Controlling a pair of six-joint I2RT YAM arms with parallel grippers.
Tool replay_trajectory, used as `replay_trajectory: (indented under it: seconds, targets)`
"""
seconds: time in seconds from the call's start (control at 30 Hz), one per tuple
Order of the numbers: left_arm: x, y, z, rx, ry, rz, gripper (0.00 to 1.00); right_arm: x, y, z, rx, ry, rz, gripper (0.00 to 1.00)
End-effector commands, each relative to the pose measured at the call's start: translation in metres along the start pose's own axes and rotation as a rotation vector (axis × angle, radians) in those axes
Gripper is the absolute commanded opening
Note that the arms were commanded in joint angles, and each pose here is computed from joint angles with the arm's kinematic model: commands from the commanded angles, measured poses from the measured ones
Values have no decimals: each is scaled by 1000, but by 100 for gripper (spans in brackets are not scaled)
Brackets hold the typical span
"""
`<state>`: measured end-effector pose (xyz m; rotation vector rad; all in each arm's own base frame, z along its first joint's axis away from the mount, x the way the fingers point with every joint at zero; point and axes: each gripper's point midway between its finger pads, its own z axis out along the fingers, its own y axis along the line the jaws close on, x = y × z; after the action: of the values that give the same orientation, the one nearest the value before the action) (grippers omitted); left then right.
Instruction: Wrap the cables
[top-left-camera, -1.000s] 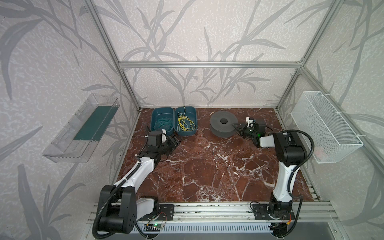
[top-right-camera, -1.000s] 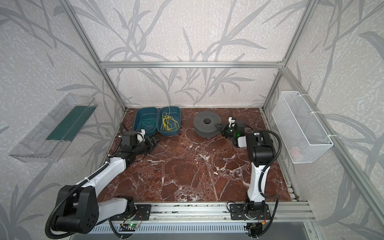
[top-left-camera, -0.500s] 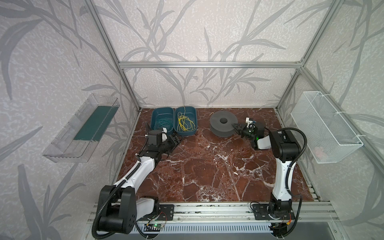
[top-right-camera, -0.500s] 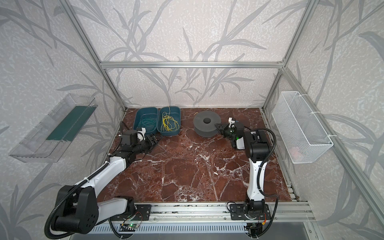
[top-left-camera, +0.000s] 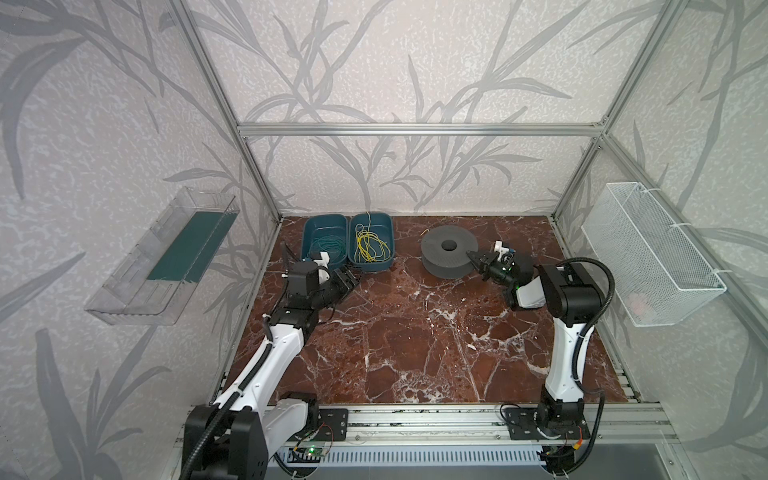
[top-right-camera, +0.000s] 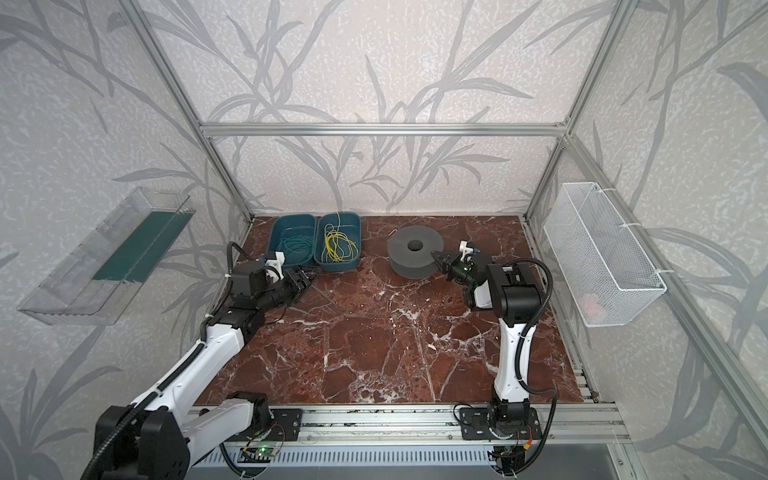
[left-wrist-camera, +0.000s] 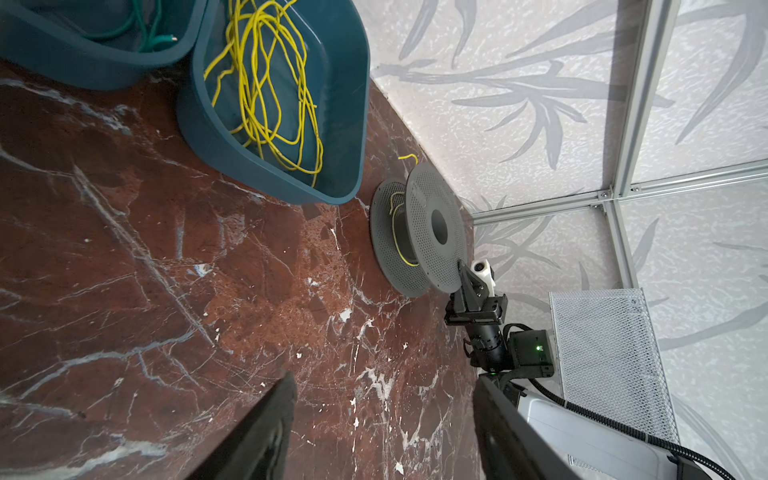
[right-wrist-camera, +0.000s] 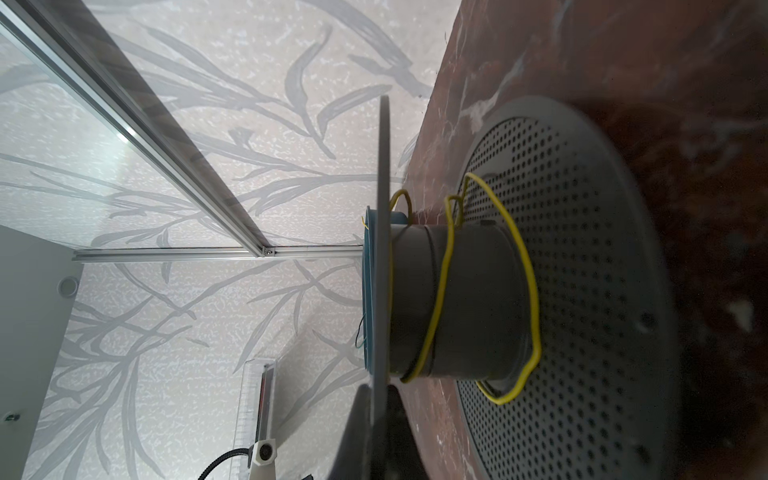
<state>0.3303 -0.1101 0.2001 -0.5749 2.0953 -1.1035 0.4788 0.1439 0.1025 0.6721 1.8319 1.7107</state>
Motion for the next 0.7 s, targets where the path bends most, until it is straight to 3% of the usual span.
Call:
replay_trajectory:
  seconds: [0.0, 0.23, 0.67]
  targets:
    - [-3, -12, -13, 9, -30, -2, 70, 15, 53, -10, -112, 32, -104, 0]
    - [-2, -19, -31, 18, -67, 6, 70, 57, 49, -27, -83, 88, -94, 0]
    - [4, -31, -52, 52, -94, 0, 69, 187, 36, -65, -27, 314, -62, 0]
